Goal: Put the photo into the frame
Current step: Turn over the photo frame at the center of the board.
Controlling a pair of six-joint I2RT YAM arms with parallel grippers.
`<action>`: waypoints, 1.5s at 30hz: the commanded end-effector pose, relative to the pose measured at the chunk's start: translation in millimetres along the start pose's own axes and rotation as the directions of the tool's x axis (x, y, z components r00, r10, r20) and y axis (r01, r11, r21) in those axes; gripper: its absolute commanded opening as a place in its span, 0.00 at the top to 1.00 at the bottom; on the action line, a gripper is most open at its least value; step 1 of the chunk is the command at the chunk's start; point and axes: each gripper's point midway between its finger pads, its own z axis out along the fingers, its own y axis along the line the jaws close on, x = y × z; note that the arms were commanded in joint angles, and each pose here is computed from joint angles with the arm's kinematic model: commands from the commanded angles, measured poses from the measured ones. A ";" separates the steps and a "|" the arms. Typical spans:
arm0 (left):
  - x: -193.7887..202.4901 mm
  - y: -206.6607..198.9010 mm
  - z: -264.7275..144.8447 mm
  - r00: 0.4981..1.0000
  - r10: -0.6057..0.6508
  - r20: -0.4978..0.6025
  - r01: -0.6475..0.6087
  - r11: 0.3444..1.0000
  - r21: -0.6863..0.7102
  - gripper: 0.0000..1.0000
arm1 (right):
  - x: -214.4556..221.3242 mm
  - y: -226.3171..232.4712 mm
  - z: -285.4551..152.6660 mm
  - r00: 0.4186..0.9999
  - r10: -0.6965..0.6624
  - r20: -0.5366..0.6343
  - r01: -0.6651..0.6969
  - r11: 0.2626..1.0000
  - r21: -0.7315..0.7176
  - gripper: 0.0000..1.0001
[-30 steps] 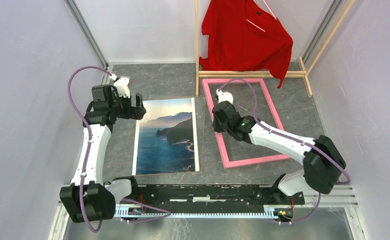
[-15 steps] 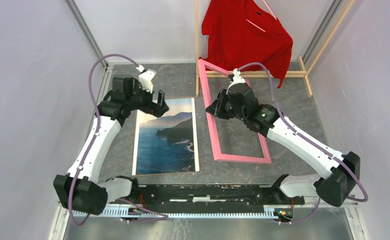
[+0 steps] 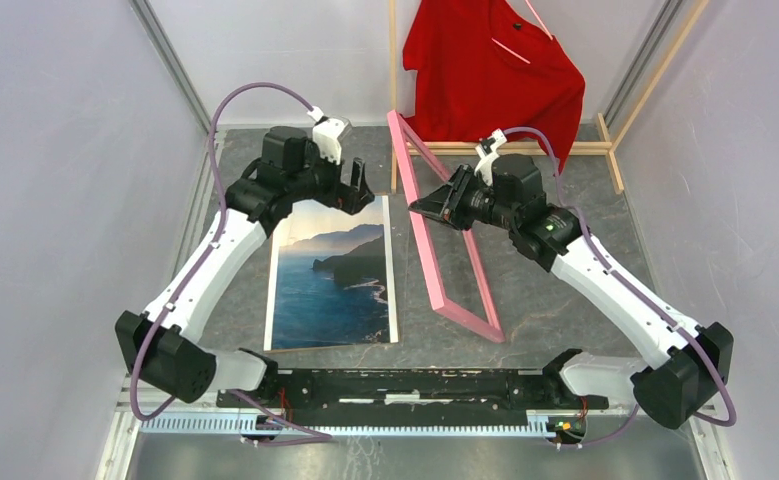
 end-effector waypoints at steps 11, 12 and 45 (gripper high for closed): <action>-52.7 -28.4 16.5 0.994 -0.050 0.095 0.053 0.998 -0.035 0.00 | -16.2 40.8 -20.0 0.993 0.114 -0.009 -0.113 0.963 -0.243 0.94; -54.8 -31.6 19.0 0.995 -0.041 0.095 0.044 0.998 -0.035 0.00 | -16.4 34.2 -19.8 0.993 0.115 -0.007 -0.114 0.966 -0.231 0.90; -95.3 -91.8 100.8 0.991 0.094 0.097 -0.096 0.995 0.015 0.00 | -79.5 -32.2 -55.8 0.890 -0.447 -0.089 0.456 0.870 0.187 0.23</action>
